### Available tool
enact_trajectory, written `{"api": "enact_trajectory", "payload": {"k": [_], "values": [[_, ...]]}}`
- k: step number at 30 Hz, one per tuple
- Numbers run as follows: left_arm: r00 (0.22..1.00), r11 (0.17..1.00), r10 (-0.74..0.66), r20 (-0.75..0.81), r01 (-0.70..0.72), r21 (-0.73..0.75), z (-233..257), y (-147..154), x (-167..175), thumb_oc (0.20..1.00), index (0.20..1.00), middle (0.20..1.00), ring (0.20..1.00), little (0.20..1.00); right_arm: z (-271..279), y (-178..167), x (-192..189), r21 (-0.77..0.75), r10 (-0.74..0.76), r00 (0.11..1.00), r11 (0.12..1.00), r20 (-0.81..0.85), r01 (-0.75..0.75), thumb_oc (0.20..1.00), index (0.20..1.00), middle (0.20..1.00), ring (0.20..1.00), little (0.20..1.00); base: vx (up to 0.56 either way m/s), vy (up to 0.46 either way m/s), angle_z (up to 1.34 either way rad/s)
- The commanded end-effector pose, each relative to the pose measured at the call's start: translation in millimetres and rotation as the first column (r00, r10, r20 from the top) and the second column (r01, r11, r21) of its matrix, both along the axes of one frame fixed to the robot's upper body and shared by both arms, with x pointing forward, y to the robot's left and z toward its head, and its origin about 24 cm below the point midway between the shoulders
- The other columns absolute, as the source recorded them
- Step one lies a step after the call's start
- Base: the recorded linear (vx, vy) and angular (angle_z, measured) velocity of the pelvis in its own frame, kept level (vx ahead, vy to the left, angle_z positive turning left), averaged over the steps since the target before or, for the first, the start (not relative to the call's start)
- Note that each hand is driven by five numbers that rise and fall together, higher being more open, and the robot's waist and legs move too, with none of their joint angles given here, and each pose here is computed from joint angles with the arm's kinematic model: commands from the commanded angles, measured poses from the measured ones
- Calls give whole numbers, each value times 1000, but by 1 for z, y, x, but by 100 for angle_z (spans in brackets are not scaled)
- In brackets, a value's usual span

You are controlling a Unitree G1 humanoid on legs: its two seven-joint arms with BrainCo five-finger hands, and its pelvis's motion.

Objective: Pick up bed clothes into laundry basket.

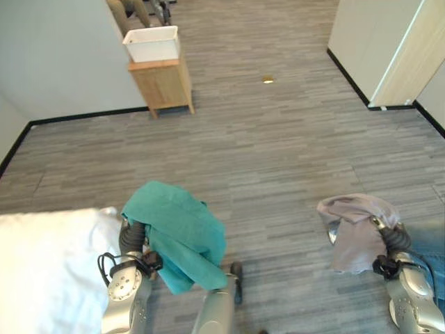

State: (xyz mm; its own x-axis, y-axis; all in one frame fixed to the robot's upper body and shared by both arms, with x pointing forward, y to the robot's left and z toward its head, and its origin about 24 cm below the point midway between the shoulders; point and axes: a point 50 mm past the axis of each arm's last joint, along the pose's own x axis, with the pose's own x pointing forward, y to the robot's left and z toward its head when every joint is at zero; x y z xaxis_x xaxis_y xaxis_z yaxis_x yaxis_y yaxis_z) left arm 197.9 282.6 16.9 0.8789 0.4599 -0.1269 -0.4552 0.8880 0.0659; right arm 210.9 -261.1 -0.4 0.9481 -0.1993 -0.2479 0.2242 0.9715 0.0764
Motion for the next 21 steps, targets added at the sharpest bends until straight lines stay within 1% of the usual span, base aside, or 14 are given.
{"api": "enact_trajectory", "payload": {"k": [1,2,3,4,6,7,10,11,14,17,18,19,20,21], "values": [[991,974,-4,132,-26,226,46,17,13,200,200,200,200,200,48,23,35,-69,239,953,971,185,-230,200,200,200,200,200,922,68,-46],[993,973,-10,121,-19,231,45,16,15,200,200,200,200,200,46,34,38,-69,281,943,959,175,-273,200,200,200,200,200,386,90,-43],[993,973,-10,121,-19,231,45,16,15,200,200,200,200,200,46,34,38,-69,281,943,959,175,-273,200,200,200,200,200,387,120,-16],[990,976,-20,137,-10,217,48,13,17,200,200,200,200,200,50,47,43,-64,323,926,946,196,-317,200,200,200,200,200,375,129,-10],[989,976,-31,146,-2,219,50,10,21,200,200,200,200,200,46,61,47,-50,355,915,935,189,-352,200,200,200,200,200,730,119,36],[987,978,-47,156,14,206,51,6,24,200,200,200,200,200,45,71,50,-62,401,900,916,170,-396,200,200,200,200,200,847,-17,102],[981,980,-75,176,40,197,55,1,29,200,200,200,200,200,45,72,50,-56,401,900,916,174,-397,200,200,200,200,200,579,-168,143],[976,979,-96,196,57,197,60,-3,34,200,200,200,200,200,46,69,50,-59,381,907,924,177,-377,200,200,200,200,200,569,-292,139],[968,977,-136,212,96,190,62,-14,43,200,200,200,200,200,45,65,47,-57,358,918,934,170,-353,200,200,200,200,200,669,-335,196],[958,969,-181,222,135,207,66,-22,50,200,200,200,200,200,42,59,42,-61,345,925,939,158,-340,200,200,200,200,200,306,-196,133],[958,969,-182,221,137,207,65,-22,50,200,200,200,200,200,42,59,42,-61,344,926,939,157,-339,200,200,200,200,200,486,-517,179],[948,959,-222,226,170,227,69,-27,50,200,200,200,200,200,41,50,32,-50,339,929,941,151,-335,200,200,200,200,200,531,-651,204],[937,955,-265,226,223,196,66,-37,52,200,200,200,200,200,37,46,29,-52,336,933,942,127,-332,200,200,200,200,200,520,-655,166],[937,955,-266,226,224,195,66,-37,52,200,200,200,200,200,37,45,29,-53,336,934,942,126,-331,200,200,200,200,200,308,-402,86]]}}
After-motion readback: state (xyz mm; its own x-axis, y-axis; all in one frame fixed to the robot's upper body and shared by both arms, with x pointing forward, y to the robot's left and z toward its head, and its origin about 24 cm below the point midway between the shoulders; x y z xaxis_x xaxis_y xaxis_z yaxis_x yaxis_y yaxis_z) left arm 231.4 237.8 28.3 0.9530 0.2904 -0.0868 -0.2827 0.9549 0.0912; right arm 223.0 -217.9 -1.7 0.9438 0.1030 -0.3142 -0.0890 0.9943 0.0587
